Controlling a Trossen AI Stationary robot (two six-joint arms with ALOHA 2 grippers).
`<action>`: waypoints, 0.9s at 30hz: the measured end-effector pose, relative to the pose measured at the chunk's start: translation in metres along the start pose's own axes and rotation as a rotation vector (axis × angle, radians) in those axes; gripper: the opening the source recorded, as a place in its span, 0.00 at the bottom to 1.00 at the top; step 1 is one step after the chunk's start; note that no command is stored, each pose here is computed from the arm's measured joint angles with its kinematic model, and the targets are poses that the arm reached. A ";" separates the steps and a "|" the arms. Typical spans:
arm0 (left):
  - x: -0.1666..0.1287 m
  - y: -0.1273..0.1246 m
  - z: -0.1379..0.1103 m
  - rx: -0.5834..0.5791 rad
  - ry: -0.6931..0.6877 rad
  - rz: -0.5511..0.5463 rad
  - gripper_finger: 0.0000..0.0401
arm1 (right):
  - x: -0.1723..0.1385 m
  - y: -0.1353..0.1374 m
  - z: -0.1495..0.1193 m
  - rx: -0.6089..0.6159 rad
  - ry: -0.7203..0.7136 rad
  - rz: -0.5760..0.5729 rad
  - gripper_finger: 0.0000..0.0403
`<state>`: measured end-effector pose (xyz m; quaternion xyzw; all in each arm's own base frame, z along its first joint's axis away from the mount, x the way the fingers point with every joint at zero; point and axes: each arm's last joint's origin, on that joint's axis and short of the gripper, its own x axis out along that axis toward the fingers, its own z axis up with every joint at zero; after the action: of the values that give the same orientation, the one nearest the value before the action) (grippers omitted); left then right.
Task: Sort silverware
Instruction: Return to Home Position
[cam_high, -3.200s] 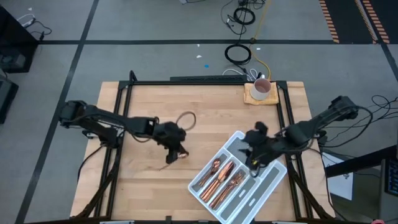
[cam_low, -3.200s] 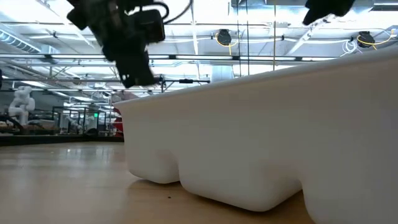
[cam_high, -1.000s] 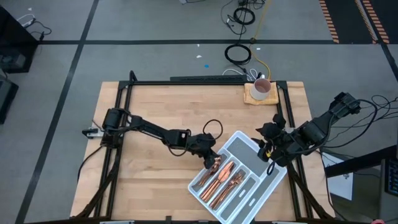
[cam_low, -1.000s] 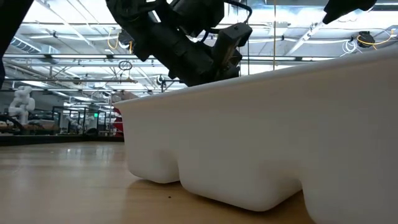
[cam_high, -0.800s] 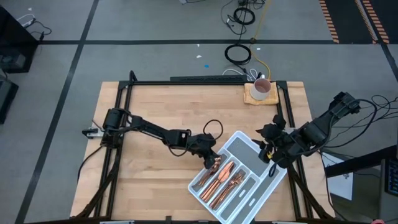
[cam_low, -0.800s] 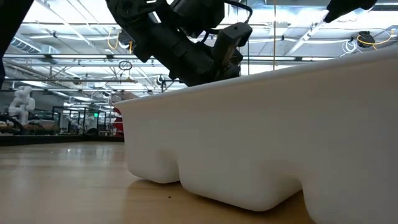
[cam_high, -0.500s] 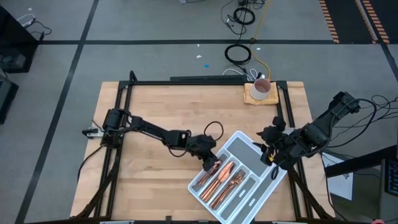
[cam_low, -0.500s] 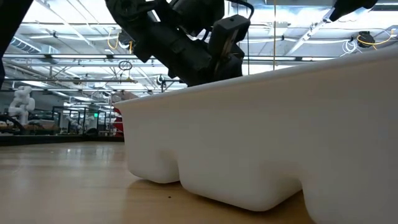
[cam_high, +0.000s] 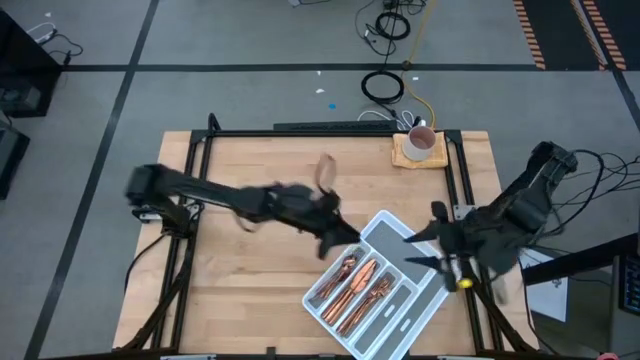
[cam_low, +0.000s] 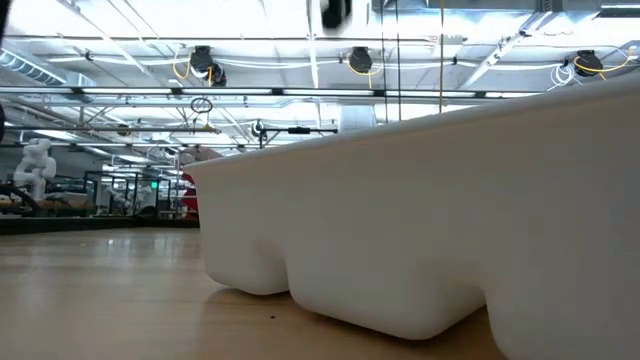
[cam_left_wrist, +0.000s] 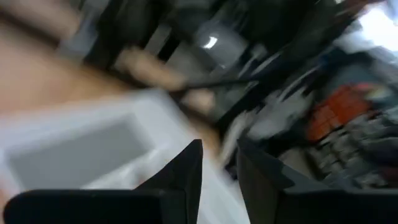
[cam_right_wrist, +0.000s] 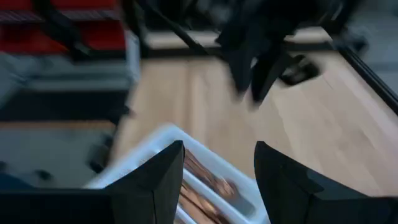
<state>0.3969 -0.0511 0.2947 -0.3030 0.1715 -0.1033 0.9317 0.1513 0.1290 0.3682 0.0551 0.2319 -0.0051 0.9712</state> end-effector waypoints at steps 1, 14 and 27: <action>-0.015 -0.013 0.014 0.031 -0.048 -0.031 0.25 | -0.007 0.000 0.003 0.000 -0.037 0.039 0.45; -0.323 -0.163 0.059 0.803 -0.751 -0.565 0.25 | -0.131 -0.058 0.031 0.002 -0.468 0.647 0.45; -0.397 -0.138 0.048 0.771 -0.842 -0.260 0.25 | -0.159 -0.117 0.026 -0.082 -0.621 0.765 0.45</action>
<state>0.0381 -0.0180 0.5163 0.0244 -0.3020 -0.1426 0.9422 0.0173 0.0069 0.4508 0.0939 -0.1055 0.3447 0.9280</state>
